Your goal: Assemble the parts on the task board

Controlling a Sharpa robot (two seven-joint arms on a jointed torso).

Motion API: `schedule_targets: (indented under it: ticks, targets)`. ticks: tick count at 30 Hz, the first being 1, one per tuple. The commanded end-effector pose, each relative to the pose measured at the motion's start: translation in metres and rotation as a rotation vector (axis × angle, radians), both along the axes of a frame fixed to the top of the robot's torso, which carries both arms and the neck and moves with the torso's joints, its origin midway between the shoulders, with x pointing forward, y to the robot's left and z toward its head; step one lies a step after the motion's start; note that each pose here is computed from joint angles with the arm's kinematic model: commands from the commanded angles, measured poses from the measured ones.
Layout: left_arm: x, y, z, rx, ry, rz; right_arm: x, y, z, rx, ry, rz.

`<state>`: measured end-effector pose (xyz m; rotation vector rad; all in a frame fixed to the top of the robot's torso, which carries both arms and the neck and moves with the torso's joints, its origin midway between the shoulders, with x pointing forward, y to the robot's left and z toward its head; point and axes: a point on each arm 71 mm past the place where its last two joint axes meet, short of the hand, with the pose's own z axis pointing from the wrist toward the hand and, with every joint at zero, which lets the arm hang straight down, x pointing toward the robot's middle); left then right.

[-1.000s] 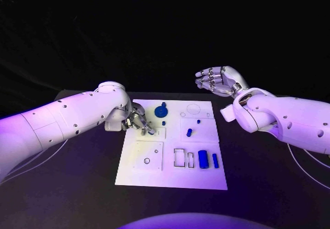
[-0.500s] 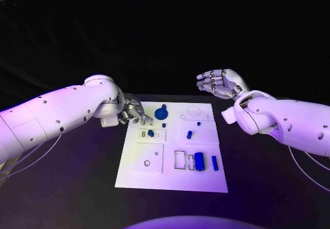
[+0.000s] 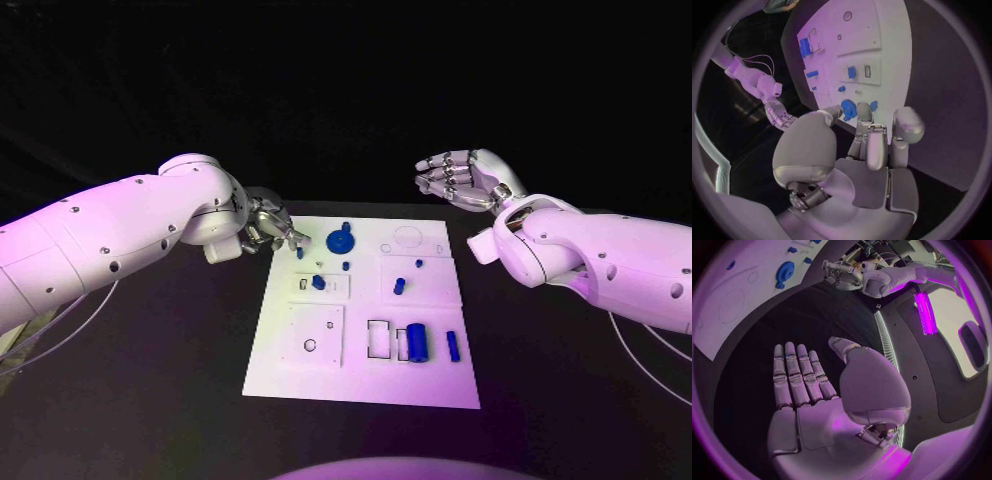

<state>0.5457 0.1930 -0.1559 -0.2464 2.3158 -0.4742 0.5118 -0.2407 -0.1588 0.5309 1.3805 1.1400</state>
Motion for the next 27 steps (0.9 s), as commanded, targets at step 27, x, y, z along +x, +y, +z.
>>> schedule_targets:
  ticks: [27]
  targets:
    - [-0.0263,-0.007,-0.0301,-0.119,0.117,-0.024,-0.001,0.001,-0.002,0.001,0.000,0.016]
